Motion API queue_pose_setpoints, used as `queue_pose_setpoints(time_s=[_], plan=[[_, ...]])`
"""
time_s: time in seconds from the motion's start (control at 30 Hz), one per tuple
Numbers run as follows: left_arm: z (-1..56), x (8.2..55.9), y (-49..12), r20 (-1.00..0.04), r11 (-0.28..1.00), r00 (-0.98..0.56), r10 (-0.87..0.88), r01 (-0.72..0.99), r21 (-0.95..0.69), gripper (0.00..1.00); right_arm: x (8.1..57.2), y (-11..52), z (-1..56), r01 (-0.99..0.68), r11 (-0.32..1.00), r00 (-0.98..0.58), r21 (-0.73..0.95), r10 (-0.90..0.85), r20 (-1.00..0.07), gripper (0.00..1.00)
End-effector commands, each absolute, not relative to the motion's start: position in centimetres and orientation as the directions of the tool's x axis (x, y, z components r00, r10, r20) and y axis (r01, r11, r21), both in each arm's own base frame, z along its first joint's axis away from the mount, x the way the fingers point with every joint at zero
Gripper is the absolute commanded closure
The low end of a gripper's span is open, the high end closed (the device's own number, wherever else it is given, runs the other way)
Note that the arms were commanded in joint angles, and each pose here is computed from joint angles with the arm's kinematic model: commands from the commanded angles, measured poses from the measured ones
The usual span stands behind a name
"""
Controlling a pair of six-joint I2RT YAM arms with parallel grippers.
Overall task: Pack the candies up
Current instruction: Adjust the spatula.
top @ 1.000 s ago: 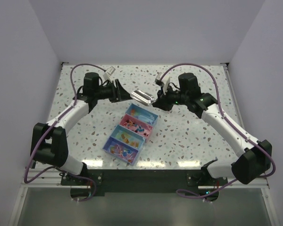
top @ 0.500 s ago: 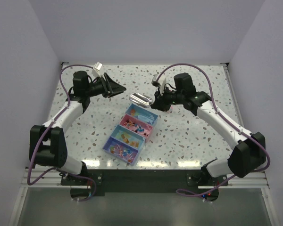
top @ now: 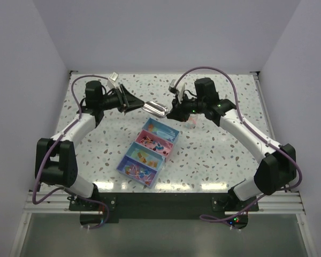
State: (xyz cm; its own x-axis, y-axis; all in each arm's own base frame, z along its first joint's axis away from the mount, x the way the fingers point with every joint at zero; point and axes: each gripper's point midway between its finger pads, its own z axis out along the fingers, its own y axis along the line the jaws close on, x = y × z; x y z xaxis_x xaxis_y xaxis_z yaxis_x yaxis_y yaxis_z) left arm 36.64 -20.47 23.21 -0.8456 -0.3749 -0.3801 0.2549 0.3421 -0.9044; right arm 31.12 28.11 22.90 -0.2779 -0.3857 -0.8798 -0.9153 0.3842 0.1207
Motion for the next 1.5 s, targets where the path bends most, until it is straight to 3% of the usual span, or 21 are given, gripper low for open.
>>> queue_pose_setpoints(time_s=[0.0, 0.27, 0.5, 0.6, 0.67, 0.7, 0.73, 0.9, 1.47], plan=[[25.1, 36.8, -21.2, -0.405, 0.315, -0.846, -0.347, 0.302, -0.900, 0.54, 32.0, 29.6, 26.5, -0.944, 0.328, -0.162, 0.048, -0.330, -0.930, 1.00], [25.8, 36.8, -21.5, -0.382, 0.275, -0.855, -0.350, 0.296, -0.915, 0.72, 32.5, 30.3, 26.3, -0.948, 0.315, -0.153, 0.043, -0.334, -0.930, 1.00], [25.8, 36.5, -21.7, -0.358, 0.249, -0.868, -0.344, 0.283, -0.926, 1.00, 32.7, 30.5, 26.0, -0.946, 0.321, -0.152, 0.038, -0.338, -0.929, 1.00], [26.3, 36.2, -21.8, -0.354, 0.227, -0.869, -0.346, 0.289, -0.930, 1.00, 32.7, 30.5, 25.9, -0.945, 0.325, -0.156, 0.040, -0.339, -0.928, 1.00], [26.4, 35.9, -21.7, -0.303, 0.191, -0.879, -0.367, 0.248, -0.950, 1.00, 32.5, 30.3, 25.7, -0.944, 0.326, -0.162, 0.045, -0.345, -0.925, 0.91], [27.3, 35.9, -21.6, -0.335, 0.165, -0.863, -0.378, 0.293, -0.942, 1.00, 32.4, 30.3, 25.5, -0.945, 0.323, -0.163, 0.045, -0.348, -0.923, 0.82], [27.0, 35.5, -21.5, -0.269, 0.130, -0.879, -0.393, 0.237, -0.963, 1.00, 32.3, 30.1, 25.3, -0.944, 0.327, -0.167, 0.045, -0.355, -0.920, 0.80], [27.0, 35.4, -21.4, -0.252, 0.088, -0.879, -0.406, 0.237, -0.968, 1.00, 31.7, 29.5, 25.3, -0.941, 0.338, -0.165, 0.037, -0.359, -0.919, 0.71], [22.9, 36.3, -20.7, -0.305, 0.279, -0.862, -0.404, 0.202, -0.939, 1.00, 30.5, 27.7, 27.4, -0.933, 0.359, -0.138, -0.011, -0.388, -0.911, 0.65]])
